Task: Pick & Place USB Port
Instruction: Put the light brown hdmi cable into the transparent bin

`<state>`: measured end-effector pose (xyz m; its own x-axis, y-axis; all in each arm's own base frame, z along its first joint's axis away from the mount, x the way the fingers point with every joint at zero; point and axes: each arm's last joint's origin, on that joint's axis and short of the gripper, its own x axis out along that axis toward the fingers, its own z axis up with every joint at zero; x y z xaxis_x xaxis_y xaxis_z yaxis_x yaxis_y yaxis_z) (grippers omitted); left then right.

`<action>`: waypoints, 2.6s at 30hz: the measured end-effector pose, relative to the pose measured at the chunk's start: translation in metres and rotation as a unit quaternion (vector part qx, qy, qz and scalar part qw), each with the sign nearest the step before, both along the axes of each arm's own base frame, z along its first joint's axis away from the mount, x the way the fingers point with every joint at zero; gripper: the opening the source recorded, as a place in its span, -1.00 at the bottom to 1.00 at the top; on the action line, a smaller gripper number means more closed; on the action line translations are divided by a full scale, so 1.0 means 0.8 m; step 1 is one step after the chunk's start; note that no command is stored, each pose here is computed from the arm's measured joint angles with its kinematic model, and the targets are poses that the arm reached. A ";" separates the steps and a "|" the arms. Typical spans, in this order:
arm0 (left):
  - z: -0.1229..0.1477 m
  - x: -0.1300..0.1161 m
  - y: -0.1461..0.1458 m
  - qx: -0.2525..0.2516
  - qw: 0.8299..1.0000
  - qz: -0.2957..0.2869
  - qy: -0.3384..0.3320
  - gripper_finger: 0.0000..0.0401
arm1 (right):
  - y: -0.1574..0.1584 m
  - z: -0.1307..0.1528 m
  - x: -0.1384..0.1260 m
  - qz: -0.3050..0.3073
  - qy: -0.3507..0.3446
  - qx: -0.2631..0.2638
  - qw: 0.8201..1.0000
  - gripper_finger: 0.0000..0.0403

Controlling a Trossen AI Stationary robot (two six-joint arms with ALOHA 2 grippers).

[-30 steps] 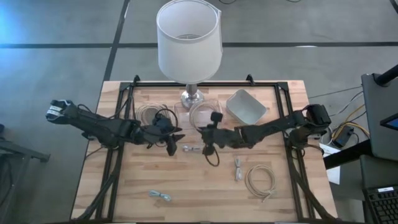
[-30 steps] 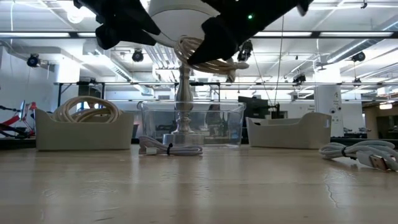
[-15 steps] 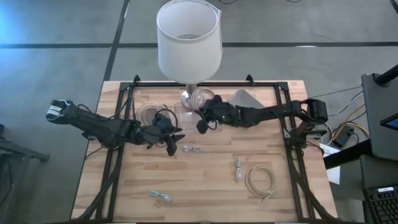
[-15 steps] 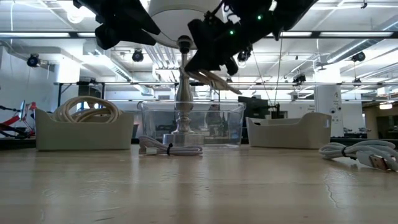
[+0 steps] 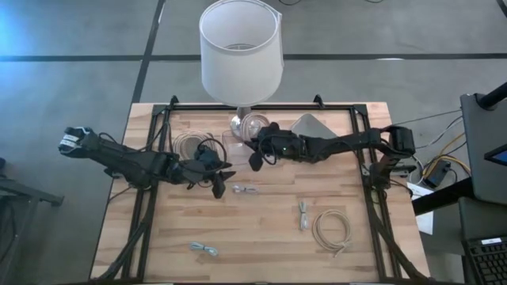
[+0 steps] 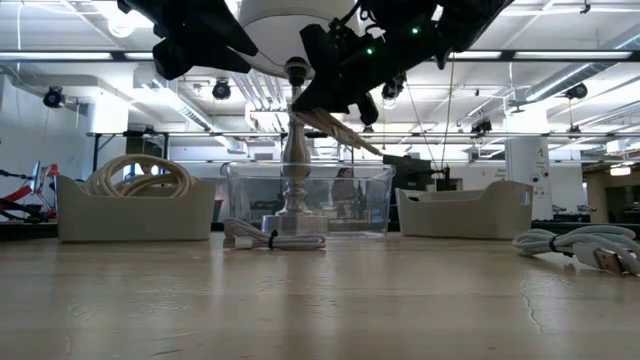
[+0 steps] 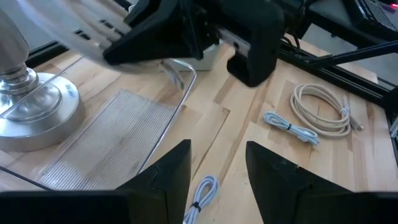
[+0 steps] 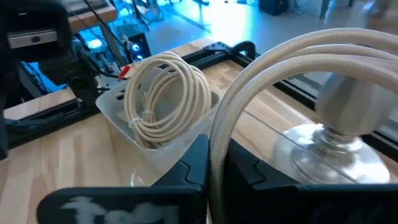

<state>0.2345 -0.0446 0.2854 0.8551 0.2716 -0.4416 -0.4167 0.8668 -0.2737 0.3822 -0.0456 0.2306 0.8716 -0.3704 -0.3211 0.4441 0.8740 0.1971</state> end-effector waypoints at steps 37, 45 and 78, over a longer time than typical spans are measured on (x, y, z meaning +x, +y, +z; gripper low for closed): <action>-0.004 -0.003 0.000 0.015 1.000 -0.006 0.024 -0.22 | 0.011 -0.071 0.087 0.008 0.115 -0.084 0.990 -0.40; -0.006 -0.004 0.000 0.017 0.999 -0.006 0.032 -0.22 | 0.012 -0.065 0.084 0.022 0.176 -0.095 0.980 -0.29; 0.003 -0.029 -0.060 0.215 0.970 -0.108 0.041 -0.24 | 0.219 -0.019 -0.205 0.123 0.205 0.133 0.962 -0.31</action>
